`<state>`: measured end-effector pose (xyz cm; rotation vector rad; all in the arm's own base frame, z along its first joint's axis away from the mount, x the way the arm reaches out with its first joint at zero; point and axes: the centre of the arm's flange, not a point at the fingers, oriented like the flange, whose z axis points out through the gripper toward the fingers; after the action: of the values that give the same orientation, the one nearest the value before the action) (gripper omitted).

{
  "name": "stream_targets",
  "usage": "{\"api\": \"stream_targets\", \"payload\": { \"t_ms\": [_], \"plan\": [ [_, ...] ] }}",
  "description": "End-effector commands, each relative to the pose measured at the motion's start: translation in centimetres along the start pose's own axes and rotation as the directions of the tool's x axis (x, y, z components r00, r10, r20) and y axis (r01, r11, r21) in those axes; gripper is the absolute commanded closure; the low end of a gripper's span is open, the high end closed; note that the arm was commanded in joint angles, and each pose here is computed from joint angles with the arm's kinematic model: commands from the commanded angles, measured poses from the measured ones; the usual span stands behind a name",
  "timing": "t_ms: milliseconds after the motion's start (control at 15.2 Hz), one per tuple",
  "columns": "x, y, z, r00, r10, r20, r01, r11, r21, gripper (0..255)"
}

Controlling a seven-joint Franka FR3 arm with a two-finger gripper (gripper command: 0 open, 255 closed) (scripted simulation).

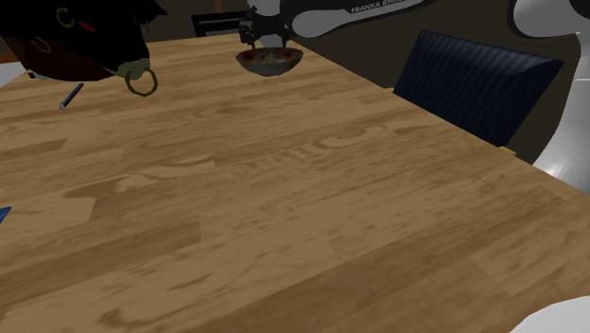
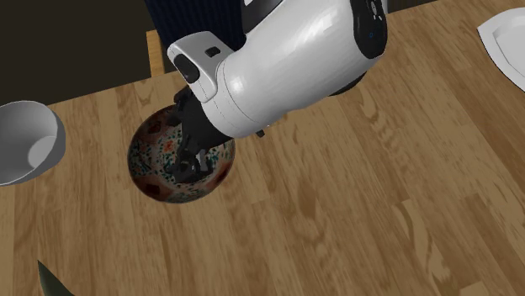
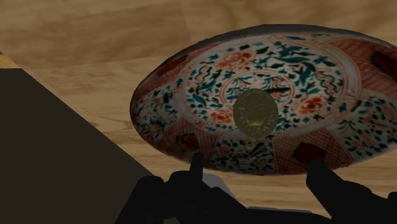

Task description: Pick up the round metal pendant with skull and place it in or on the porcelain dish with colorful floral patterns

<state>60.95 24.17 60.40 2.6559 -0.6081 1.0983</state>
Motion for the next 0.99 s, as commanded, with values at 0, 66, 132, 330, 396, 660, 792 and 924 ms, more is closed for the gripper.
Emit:
{"api": "stream_targets", "payload": {
  "t_ms": [0, 66, 132, 330, 396, 660, 792, 924],
  "plan": [
    [0.0, 0.0, 0.0, 1.0, 0.0, 0.0, 0.0, 1.0, 0.0, 0],
    [0.0, 0.0, 0.0, 1.0, 0.0, 0.0, 0.0, 1.0, 0.0, 0],
    [0.0, 0.0, 0.0, 1.0, 0.0, 0.0, 0.0, 1.0, 0.0, 0],
    [0.0, 0.0, -4.0, 1.0, 0.0, 0.0, 0.0, 1.0, 0.0, 0],
    [0.0, 0.0, -5.0, 1.0, 0.0, 0.0, 0.0, 1.0, 0.0, 0],
    [0.0, 0.0, -5.0, 1.0, 0.0, 0.0, 0.0, 1.0, 0.0, 0],
    [0.0, 0.0, -5.0, 1.0, 0.0, 0.0, 0.0, 1.0, 0.0, 0],
    [0.0, 0.0, -5.0, 1.0, 0.0, 0.0, 0.0, 1.0, 0.0, 0]
  ]
}}
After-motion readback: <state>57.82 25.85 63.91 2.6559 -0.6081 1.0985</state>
